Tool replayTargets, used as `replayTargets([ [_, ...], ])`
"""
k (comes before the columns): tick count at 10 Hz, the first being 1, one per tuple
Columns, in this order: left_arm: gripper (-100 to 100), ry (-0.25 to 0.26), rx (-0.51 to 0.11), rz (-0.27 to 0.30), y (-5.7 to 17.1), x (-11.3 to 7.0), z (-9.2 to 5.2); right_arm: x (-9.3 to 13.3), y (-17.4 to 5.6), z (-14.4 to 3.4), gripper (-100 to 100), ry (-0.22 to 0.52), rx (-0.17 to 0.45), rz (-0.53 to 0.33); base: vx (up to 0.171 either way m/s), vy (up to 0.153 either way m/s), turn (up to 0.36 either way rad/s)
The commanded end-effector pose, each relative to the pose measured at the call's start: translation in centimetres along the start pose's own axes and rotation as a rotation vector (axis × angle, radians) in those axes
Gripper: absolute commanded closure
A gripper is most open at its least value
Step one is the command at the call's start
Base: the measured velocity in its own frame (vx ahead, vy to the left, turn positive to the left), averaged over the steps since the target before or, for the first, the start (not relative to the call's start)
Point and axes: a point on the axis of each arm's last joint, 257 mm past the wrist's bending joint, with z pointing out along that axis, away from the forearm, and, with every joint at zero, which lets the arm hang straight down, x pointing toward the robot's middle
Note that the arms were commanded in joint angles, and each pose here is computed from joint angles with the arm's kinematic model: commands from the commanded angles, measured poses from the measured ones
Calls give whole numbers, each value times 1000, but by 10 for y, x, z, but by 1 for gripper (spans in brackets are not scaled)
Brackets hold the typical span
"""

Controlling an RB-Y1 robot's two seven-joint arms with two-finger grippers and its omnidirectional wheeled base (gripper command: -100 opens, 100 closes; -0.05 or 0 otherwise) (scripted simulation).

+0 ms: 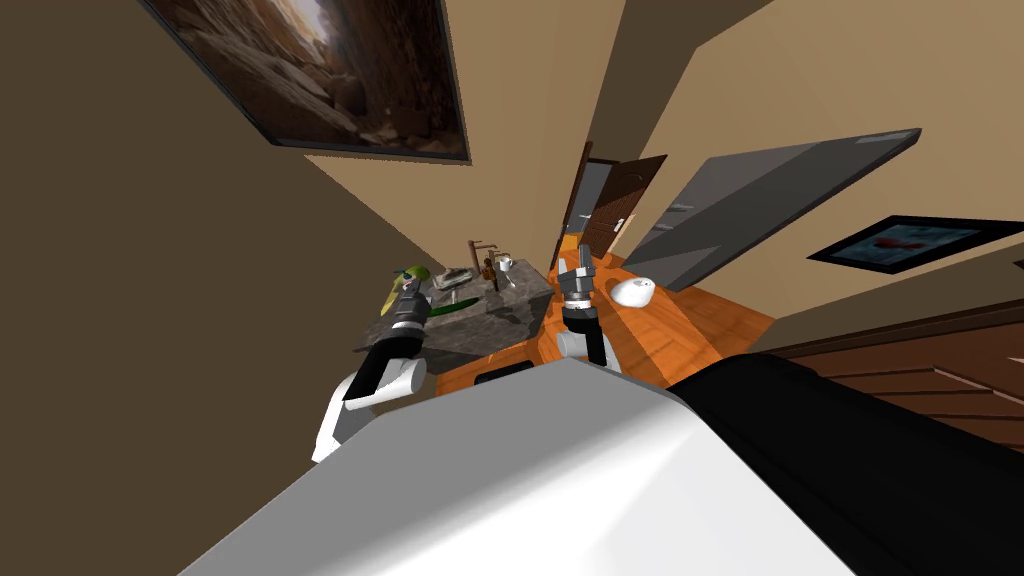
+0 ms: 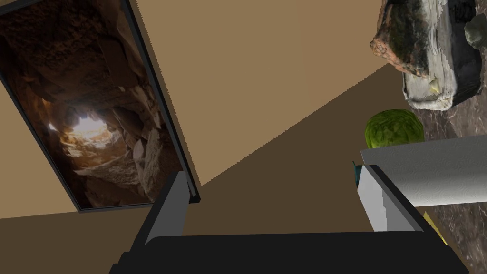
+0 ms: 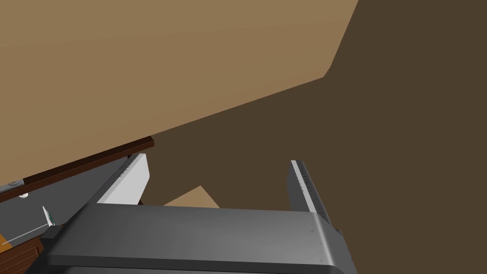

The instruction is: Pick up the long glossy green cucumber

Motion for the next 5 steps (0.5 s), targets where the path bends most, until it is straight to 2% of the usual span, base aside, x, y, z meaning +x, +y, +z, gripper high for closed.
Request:
replayTargets([
  [1, -100, 4, -41, 0, 10, 2, 1, 0, 0, 0, 0, 0, 0, 0, -1, 0, -29],
  [5, -100, 15, -134, 1, 32, 6, 5, 0, 0, 0, 0, 0, 0, 0, 4, -1, -34],
])
